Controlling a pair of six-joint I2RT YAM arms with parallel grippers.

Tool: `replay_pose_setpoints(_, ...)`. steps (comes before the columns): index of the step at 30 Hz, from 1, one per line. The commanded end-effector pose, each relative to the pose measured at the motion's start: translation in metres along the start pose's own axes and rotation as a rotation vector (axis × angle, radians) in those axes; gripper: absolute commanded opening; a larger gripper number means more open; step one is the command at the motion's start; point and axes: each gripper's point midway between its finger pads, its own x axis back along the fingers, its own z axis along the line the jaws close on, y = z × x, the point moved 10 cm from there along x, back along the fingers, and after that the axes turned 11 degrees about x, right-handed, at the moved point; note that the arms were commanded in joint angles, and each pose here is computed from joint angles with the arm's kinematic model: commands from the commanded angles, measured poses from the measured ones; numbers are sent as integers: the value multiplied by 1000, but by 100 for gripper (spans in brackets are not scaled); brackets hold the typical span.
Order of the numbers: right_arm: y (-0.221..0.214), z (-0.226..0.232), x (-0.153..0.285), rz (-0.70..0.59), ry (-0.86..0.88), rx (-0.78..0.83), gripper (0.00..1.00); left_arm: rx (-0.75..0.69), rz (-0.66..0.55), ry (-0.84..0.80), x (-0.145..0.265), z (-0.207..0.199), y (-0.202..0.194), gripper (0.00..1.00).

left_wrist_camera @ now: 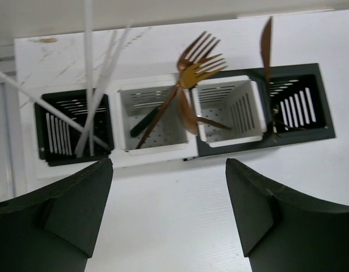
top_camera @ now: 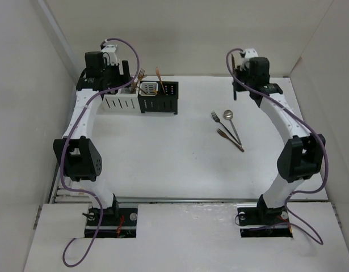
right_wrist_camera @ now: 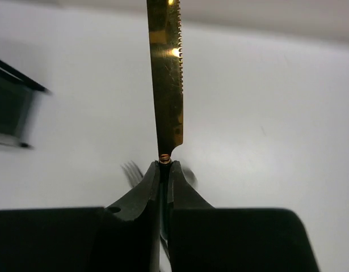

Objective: Sort the eating utensils into containers

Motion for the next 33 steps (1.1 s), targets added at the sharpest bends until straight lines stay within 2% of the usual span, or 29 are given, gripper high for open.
replay_pose_setpoints(1, 92, 54, 19, -475, 181, 59, 0, -39, -88, -85, 26, -18, 26, 78)
replay_pose_setpoints(2, 121, 79, 29, -616, 268, 103, 0, -37, -95, -53, 26, -16, 27, 79)
replay_pose_setpoints(3, 126, 95, 14, -638, 313, 119, 0, -37, -98, -38, 26, -15, 27, 79)
replay_pose_setpoints(5, 145, 135, 10, -725, 422, 157, 0, -31, -95, 11, 24, -10, 23, 79)
replay_pose_setpoints(6, 172, 144, 21, -826, 440, 167, 0, -40, -97, 23, 24, -9, 24, 79)
replay_pose_setpoints(7, 169, 161, -6, -806, 466, 164, 0, -39, -97, 36, 26, -8, 22, 79)
replay_pose_setpoints(8, 174, 176, -10, -831, 499, 174, 0, -37, -97, 58, 28, -6, 20, 79)
replay_pose_setpoints(9, 191, 193, -1, -908, 522, 180, 0, -47, -98, 67, 28, -5, 20, 79)
replay_pose_setpoints(10, 182, 209, -25, -888, 539, 184, 0, -45, -87, 70, 26, -4, 16, 79)
replay_pose_setpoints(13, 179, 234, -39, -952, 572, 169, 0, -44, -90, 97, 28, -2, 15, 79)
replay_pose_setpoints(17, 149, 251, -69, -931, 537, 147, 0, -27, -105, 113, 28, 7, 16, 79)
replay_pose_setpoints(23, 101, 256, -99, -823, 528, 138, 0, -21, -98, 123, 27, 11, 14, 79)
replay_pose_setpoints(30, 78, 259, -120, -773, 499, 141, 0, -21, -98, 123, 27, 11, 14, 79)
replay_pose_setpoints(32, 78, 258, -118, -771, 499, 141, 27, -21, -98, 123, 27, 11, 14, 79)
replay_pose_setpoints(33, 78, 257, -114, -771, 499, 141, 45, -21, -98, 123, 27, 11, 14, 79)
